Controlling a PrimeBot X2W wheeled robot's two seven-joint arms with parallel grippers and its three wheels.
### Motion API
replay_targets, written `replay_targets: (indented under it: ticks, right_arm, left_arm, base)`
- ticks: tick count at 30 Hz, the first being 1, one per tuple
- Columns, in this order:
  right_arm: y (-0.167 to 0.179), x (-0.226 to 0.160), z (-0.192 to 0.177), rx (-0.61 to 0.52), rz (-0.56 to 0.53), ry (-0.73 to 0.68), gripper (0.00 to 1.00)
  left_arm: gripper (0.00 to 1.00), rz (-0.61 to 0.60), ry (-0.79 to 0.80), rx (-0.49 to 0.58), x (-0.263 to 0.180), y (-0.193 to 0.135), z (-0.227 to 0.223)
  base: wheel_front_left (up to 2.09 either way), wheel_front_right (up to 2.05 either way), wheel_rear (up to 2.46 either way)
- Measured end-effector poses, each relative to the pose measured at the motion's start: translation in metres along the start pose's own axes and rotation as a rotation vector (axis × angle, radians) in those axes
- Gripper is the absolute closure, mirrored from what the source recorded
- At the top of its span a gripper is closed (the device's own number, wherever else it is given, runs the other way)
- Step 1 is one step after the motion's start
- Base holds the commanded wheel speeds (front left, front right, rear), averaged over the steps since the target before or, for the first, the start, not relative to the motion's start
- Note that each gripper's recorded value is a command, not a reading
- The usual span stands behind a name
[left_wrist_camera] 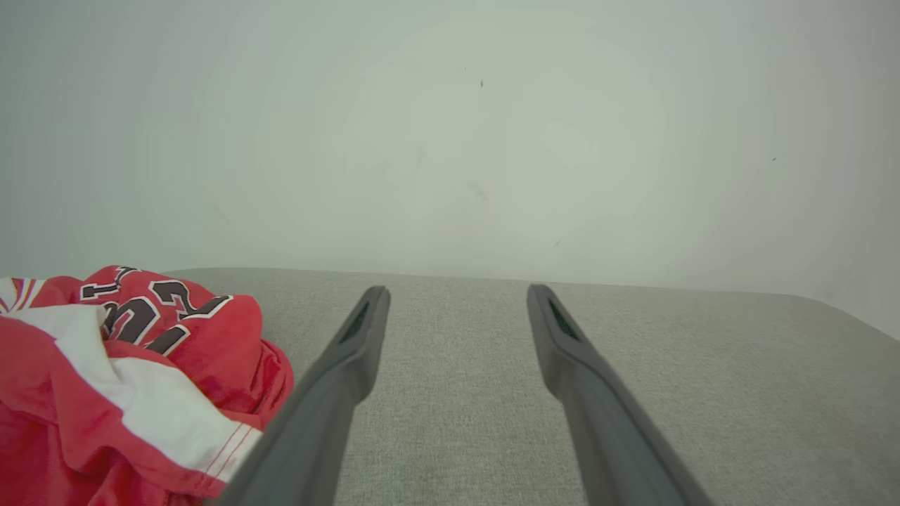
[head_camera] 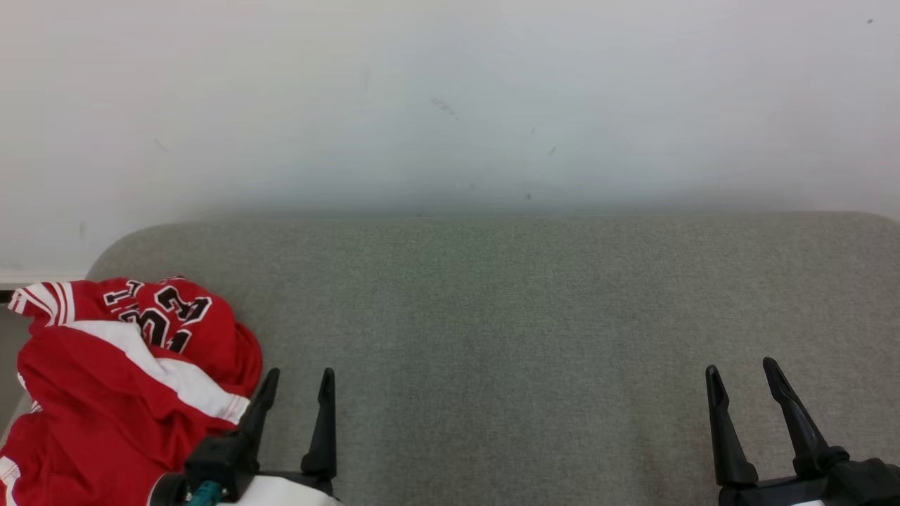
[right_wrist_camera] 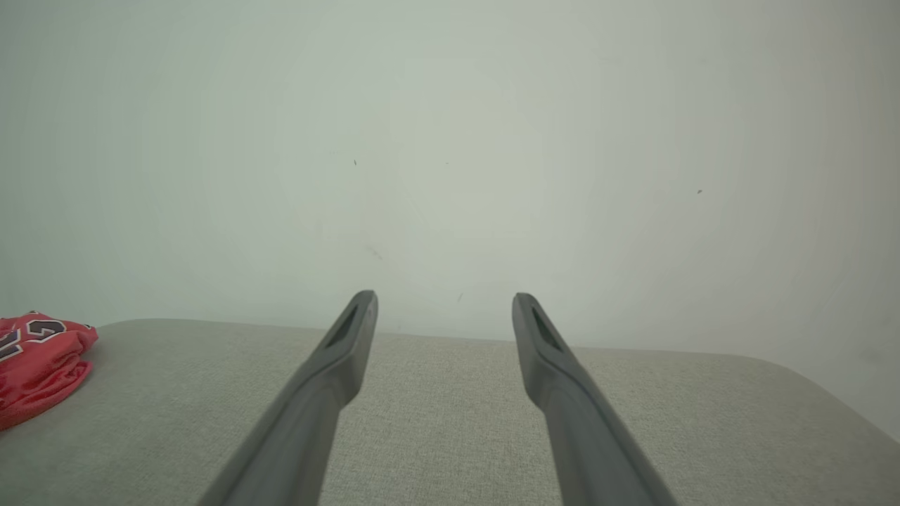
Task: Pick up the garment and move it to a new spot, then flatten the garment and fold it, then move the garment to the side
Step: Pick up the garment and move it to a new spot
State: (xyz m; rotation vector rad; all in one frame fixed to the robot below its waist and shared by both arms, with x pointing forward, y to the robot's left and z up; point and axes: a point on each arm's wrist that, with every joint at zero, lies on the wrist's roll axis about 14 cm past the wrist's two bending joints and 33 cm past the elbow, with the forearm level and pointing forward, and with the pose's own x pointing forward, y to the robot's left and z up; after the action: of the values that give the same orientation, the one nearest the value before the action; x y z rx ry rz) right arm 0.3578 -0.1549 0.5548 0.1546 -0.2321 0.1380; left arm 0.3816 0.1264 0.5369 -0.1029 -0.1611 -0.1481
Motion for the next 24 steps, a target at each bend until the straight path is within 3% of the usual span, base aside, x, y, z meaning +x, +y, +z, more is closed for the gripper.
replay_targets:
  ticks: [14,24]
  right_arm:
    - [0.011,0.006,-0.004,0.033,0.032,0.007,0.0]
    - [0.048,0.02,-0.013,0.086,0.141,0.027,0.0]
  left_arm:
    - [0.0,0.057,-0.011,0.013,-0.005,0.02,0.005]
    - [0.0,0.159,-0.013,0.028,-0.026,0.054,0.009]
  base:
    - [0.0,0.0,0.0]
    - [0.0,0.0,0.0]
